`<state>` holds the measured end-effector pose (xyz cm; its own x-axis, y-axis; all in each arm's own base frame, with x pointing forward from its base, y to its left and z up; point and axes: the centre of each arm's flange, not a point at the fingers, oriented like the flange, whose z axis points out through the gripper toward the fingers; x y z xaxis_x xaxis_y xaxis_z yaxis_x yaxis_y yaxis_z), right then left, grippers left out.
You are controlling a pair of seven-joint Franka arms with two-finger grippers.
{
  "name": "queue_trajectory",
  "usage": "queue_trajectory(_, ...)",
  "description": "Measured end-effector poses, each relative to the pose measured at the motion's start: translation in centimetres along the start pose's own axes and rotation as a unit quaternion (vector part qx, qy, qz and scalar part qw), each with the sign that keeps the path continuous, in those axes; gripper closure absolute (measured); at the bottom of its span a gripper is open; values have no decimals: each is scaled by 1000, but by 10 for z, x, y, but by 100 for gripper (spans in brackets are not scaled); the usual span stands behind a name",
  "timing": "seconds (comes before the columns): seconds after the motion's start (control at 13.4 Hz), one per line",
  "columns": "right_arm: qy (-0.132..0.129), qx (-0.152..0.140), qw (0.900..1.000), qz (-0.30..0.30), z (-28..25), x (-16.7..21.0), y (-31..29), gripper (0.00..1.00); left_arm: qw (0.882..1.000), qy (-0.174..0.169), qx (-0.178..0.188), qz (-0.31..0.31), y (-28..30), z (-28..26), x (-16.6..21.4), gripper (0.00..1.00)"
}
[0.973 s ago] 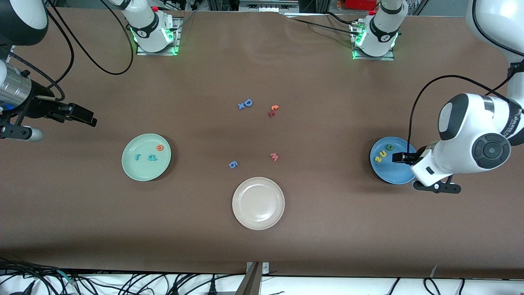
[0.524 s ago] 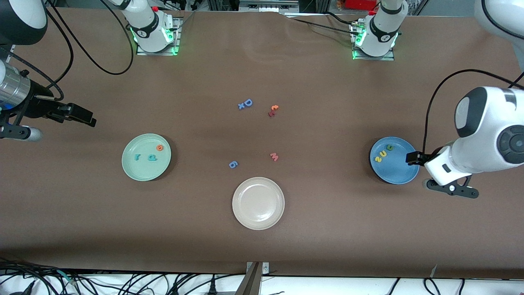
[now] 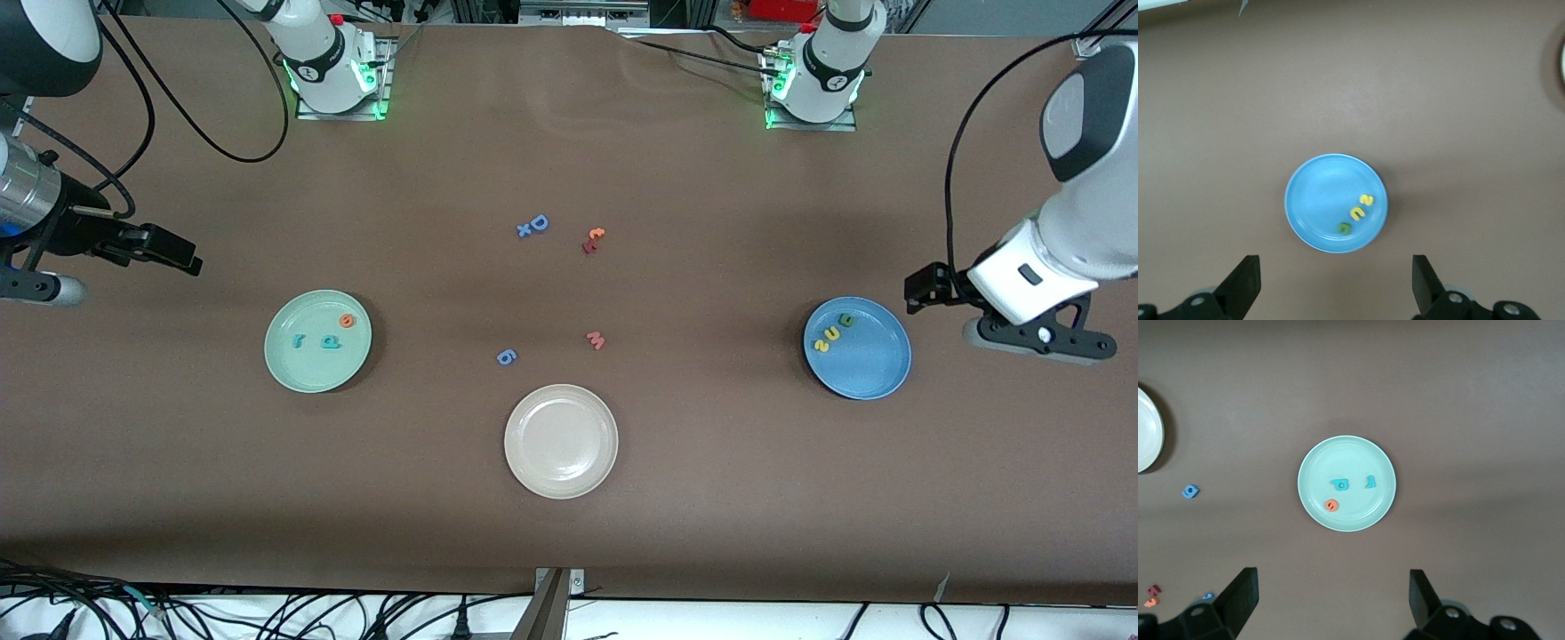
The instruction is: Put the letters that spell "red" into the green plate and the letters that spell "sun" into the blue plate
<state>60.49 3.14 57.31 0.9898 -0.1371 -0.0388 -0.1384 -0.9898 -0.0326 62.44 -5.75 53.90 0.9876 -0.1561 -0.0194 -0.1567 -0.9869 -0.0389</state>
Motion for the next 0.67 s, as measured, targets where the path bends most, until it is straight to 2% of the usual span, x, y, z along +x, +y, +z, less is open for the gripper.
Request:
queue_trajectory(0.22, 1, -3, 1000, 0, 0, 0, 1, 0, 1000, 11, -8, -15, 15, -10, -14, 0)
queue_trajectory(0.67, 1, -3, 1000, 0, 0, 0, 1, 0, 999, 14, -10, -52, -26, -13, -20, 0)
